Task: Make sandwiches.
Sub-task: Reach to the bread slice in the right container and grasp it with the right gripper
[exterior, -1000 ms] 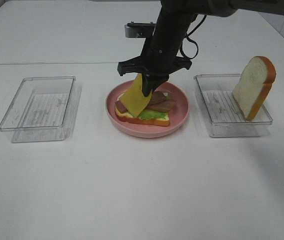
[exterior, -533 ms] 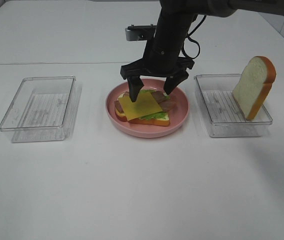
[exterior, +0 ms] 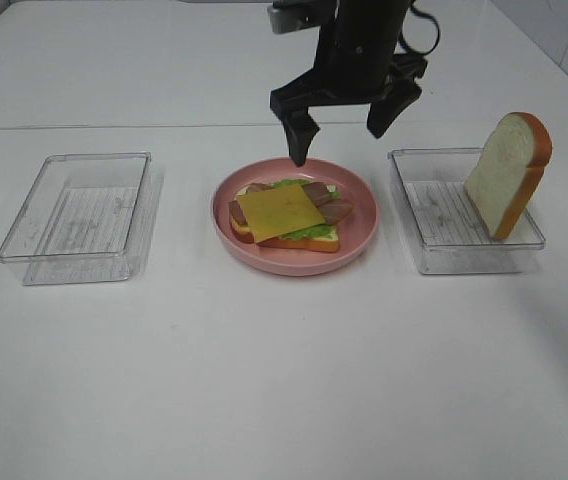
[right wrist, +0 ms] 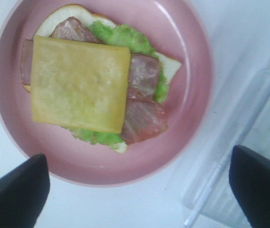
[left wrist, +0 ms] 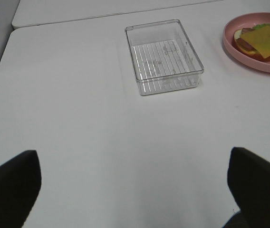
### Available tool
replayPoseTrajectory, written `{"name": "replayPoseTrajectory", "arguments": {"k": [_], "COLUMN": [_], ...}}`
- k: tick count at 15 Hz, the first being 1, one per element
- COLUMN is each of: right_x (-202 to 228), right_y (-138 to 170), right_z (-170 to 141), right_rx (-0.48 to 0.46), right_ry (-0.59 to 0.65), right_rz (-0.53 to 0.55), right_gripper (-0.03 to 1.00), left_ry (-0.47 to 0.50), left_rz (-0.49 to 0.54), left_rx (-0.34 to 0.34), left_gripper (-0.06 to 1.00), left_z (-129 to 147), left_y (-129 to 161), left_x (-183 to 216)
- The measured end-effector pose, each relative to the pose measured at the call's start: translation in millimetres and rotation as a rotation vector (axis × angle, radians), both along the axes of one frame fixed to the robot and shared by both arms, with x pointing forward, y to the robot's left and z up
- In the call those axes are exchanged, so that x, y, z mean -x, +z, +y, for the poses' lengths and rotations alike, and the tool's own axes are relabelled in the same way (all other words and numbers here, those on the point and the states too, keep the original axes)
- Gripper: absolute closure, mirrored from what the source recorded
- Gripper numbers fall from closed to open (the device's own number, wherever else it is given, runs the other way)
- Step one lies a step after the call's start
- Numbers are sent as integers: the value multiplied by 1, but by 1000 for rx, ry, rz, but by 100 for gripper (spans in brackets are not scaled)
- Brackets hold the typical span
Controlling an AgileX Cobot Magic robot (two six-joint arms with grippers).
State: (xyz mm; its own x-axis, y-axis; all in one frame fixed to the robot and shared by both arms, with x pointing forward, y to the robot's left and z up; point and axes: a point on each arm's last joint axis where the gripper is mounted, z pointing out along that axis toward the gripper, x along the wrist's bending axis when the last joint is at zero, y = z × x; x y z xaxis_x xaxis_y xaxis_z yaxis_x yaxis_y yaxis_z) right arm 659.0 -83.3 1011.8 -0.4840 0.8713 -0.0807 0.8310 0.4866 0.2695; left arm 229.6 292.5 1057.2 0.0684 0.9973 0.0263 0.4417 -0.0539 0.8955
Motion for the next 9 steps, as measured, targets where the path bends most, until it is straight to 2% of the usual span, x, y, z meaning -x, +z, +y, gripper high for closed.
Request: {"name": "replayPoseTrajectory", "arguments": {"k": [3,4,6,8,9], "right_x": [2,1,-5,-11,-18], "right_y": [43,66,86,92,93], "right_z": [-19,-40,-79,-112,-145], "right_rx": [-12,-35,-45,-44,-41], "right_ry": [-26,-69,-154,-228,-305], "right_rz": [-83,-131,-172,-188,-189], "right_gripper": [-1,-1,-1,-1,-1], "left_ry": [0,0,0,0,0], "left_rz": [0,0,0,0,0], "left_rx": [0,0,0,0,0], "left_gripper": [-5,-5,-5,-5,-5], "left_z": [0,0,0,0,0], "left_y": [0,0,0,0,0], "left_x": [0,0,0,0,0]}}
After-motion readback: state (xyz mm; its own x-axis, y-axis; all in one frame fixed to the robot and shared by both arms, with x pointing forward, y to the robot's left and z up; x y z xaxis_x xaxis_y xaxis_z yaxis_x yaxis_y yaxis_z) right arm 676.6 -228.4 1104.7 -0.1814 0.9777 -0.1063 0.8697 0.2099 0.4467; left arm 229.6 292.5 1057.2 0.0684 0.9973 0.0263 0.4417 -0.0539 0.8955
